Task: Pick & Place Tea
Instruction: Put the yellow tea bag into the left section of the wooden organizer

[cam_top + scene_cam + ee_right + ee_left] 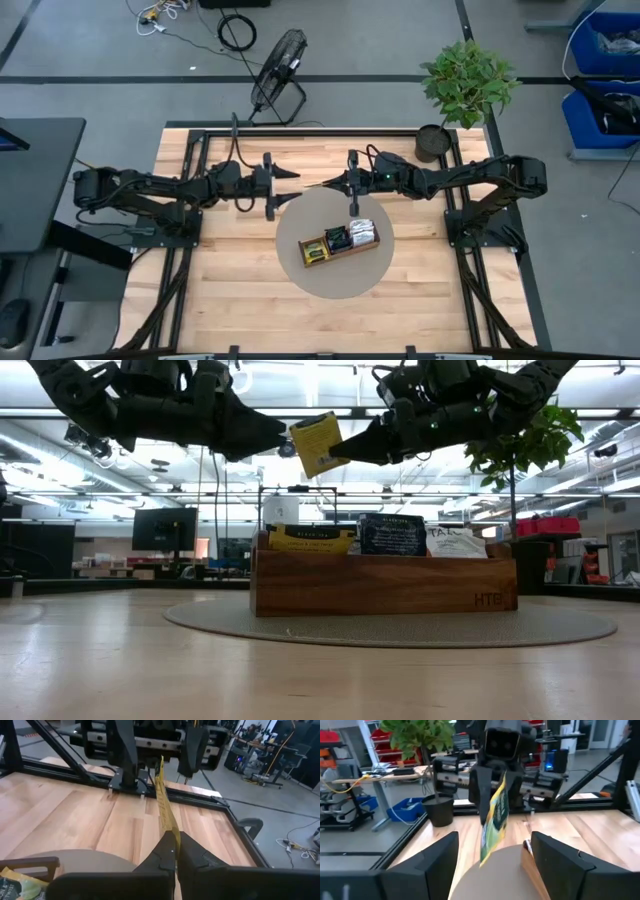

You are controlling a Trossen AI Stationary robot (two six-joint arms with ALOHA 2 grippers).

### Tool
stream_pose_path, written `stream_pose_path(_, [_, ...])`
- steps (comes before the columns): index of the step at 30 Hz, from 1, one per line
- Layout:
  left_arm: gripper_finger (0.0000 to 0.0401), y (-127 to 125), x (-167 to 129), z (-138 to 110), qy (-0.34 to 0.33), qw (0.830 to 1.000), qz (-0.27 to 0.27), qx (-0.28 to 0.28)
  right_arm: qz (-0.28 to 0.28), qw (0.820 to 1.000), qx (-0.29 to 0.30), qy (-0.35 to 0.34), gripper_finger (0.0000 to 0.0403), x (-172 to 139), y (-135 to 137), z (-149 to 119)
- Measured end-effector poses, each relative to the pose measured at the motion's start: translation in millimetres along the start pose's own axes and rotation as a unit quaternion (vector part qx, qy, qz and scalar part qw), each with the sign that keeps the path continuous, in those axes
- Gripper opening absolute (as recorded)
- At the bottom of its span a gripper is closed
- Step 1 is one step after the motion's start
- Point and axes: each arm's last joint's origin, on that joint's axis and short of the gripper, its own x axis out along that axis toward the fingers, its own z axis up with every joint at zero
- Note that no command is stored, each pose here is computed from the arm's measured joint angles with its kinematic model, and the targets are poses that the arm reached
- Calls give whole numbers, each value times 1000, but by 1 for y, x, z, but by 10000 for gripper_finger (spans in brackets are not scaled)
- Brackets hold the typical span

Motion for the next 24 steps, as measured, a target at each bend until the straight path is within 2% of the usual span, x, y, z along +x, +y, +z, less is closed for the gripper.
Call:
stream_pose_path(8, [239, 1, 10, -1, -23, 1000, 11, -15, -3, 1000, -2, -4, 0, 0, 0, 1])
stream_pose_path(16, [212, 2, 27, -2, -4, 1000, 7, -15, -20, 1000, 2, 7, 0, 0, -1, -1])
stream_pose_path(20, [180, 2, 27, 0, -8, 1000, 7, -17, -22, 1000, 1, 15, 0, 0, -1, -2])
stream_pose_path(24, [131, 2, 27, 0, -9, 1000, -5, -19, -20, 1000, 0, 13, 0, 0, -1, -2])
